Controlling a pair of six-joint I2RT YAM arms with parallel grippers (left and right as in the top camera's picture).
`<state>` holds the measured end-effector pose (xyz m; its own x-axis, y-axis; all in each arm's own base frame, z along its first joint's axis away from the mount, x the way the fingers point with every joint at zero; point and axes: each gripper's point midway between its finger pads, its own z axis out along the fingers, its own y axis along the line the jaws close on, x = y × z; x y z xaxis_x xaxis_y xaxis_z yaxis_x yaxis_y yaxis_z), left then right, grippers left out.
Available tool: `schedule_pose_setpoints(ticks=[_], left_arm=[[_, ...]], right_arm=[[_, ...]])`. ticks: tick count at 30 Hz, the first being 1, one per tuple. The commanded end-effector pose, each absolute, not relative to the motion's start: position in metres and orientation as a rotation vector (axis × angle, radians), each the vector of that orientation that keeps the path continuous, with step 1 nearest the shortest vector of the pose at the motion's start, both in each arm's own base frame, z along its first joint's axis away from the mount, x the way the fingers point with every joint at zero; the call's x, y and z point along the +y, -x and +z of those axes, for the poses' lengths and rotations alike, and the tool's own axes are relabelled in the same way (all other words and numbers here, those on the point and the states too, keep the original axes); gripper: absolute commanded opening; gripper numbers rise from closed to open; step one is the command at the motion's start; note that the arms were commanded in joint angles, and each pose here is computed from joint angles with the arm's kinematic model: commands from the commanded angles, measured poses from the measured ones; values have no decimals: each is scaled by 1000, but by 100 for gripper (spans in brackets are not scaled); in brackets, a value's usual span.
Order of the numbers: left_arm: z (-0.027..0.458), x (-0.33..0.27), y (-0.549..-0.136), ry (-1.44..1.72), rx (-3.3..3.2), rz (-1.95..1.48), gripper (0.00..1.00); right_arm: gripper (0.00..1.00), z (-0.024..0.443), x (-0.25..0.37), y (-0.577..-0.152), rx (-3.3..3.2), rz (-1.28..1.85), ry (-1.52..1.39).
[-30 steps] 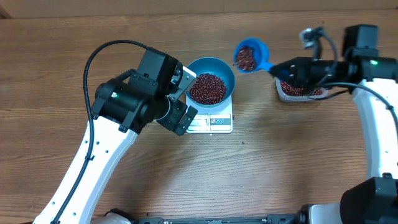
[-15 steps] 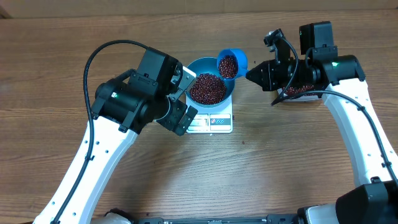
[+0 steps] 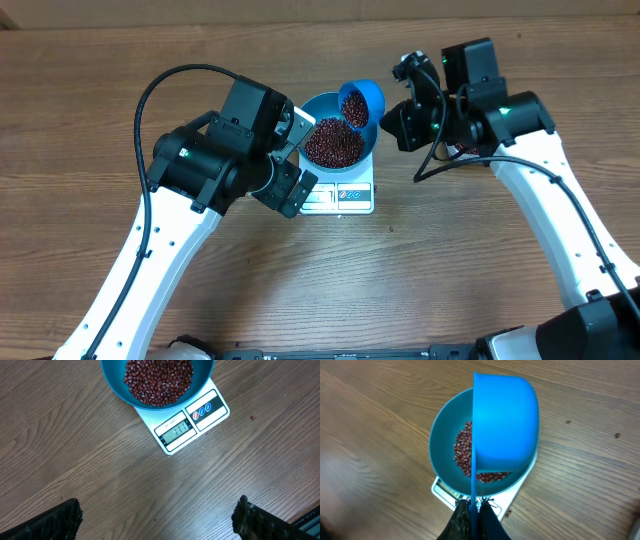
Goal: Scoop item into bowl and weigh 150g on scale
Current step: 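Tilt the scoop slowly to trickle beans into the bowl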
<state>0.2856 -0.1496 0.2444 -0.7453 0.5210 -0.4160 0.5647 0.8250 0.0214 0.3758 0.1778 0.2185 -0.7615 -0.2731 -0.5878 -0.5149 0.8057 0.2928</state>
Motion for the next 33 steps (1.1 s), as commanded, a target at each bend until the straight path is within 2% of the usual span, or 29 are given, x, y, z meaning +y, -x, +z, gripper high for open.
schedule_pose_setpoints(ticks=[1,22,26,33], left_arm=[[245,-150,-285,-829,2591,-156,100],[245,-150,-285,-829,2591,-156,100],[245,-150,-285,-829,2591,-156,100],[245,-150,-285,-829,2591,-156,100]], right_arm=[[4,237,176,-383,2403,499,579],[4,239,185,-382,2379,493,614],[4,239,190,-380,2336,456,728],[4,238,182,-386,2342,374,713]])
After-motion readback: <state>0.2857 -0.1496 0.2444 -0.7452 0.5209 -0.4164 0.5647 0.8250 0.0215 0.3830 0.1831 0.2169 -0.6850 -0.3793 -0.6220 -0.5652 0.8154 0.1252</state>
